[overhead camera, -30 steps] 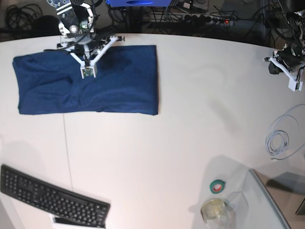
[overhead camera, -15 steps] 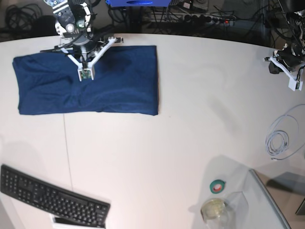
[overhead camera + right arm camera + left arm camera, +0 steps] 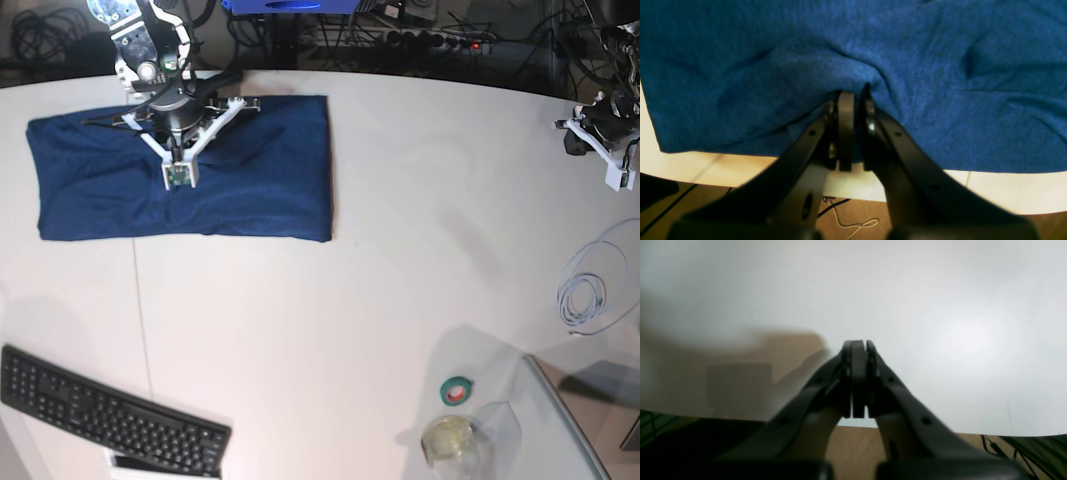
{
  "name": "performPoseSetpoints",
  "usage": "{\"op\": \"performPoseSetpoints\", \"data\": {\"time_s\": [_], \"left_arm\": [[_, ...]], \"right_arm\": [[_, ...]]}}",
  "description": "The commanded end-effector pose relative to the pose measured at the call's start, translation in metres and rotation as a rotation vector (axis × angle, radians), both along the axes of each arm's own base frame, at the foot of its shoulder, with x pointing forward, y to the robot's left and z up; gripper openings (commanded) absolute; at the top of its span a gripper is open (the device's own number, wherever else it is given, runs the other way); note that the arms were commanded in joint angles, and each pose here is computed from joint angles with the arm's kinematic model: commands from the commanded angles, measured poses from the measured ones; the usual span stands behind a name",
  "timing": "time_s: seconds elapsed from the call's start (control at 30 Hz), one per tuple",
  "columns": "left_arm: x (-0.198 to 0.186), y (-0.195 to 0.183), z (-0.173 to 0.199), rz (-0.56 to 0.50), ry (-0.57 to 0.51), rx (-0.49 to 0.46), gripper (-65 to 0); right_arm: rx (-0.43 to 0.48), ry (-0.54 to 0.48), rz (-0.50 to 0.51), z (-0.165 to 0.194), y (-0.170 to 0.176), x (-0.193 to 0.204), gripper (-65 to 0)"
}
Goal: Layout the t-shirt on the table in an organized manner, then fold the t-shirt properly
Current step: 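Pat the shirt surface with the right gripper, flattening the fold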
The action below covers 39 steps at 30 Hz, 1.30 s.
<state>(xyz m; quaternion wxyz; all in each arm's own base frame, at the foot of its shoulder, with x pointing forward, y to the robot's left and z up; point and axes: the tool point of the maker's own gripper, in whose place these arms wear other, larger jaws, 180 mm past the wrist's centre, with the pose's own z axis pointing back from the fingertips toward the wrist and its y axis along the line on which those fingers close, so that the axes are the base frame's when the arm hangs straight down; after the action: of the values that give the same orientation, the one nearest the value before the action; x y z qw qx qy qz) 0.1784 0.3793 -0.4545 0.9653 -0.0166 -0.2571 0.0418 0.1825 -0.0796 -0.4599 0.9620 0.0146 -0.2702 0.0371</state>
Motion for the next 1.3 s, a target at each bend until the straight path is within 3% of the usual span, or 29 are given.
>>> {"op": "performPoseSetpoints", "data": {"time_s": [0.0, 0.23, 0.3, 0.4, 0.47, 0.67, 0.87, 1.03, 1.17, 1.2, 1.27], "left_arm": [[0.009, 0.010, 0.012, -0.005, -0.035, 0.024, -65.0], [0.009, 0.009, 0.012, -0.005, -0.035, 0.023, -65.0], [0.009, 0.009, 0.012, -0.004, -0.036, 0.023, -65.0], [0.009, 0.009, 0.012, -0.004, -0.036, 0.023, -65.0], [0.009, 0.009, 0.012, -0.004, -0.036, 0.023, -65.0], [0.009, 0.009, 0.012, -0.004, -0.036, 0.023, -65.0], [0.009, 0.009, 0.012, -0.004, -0.036, 0.023, -65.0], [0.009, 0.009, 0.012, -0.004, -0.036, 0.023, -65.0], [0.009, 0.009, 0.012, -0.005, -0.035, 0.023, -65.0], [0.009, 0.009, 0.012, -0.005, -0.035, 0.023, -65.0], [0.009, 0.009, 0.012, -0.005, -0.035, 0.023, -65.0]], "right_arm": [[-0.004, -0.018, 0.001, 0.001, -0.001, 0.003, -62.3], [-0.035, 0.058, -0.002, -0.025, -0.008, -0.008, -60.9], [-0.027, 0.052, -0.002, -0.021, -0.006, -0.008, -55.2], [-0.005, 0.036, 0.000, -0.008, -0.001, -0.015, -38.6], [0.016, 0.007, 0.000, 0.005, 0.003, -0.016, -34.5], [0.049, -0.030, -0.024, 0.031, 0.002, -0.023, -34.7], [0.026, -0.082, -0.064, 0.039, -0.014, 0.001, -34.7], [0.011, -0.046, -0.061, 0.021, -0.016, 0.005, -42.6], [-0.007, -0.003, -0.063, 0.005, -0.020, -0.001, -43.7], [-0.008, 0.000, -0.064, 0.005, -0.020, -0.002, -45.5], [-0.011, 0.004, -0.068, 0.004, -0.022, -0.003, -55.1]]}}
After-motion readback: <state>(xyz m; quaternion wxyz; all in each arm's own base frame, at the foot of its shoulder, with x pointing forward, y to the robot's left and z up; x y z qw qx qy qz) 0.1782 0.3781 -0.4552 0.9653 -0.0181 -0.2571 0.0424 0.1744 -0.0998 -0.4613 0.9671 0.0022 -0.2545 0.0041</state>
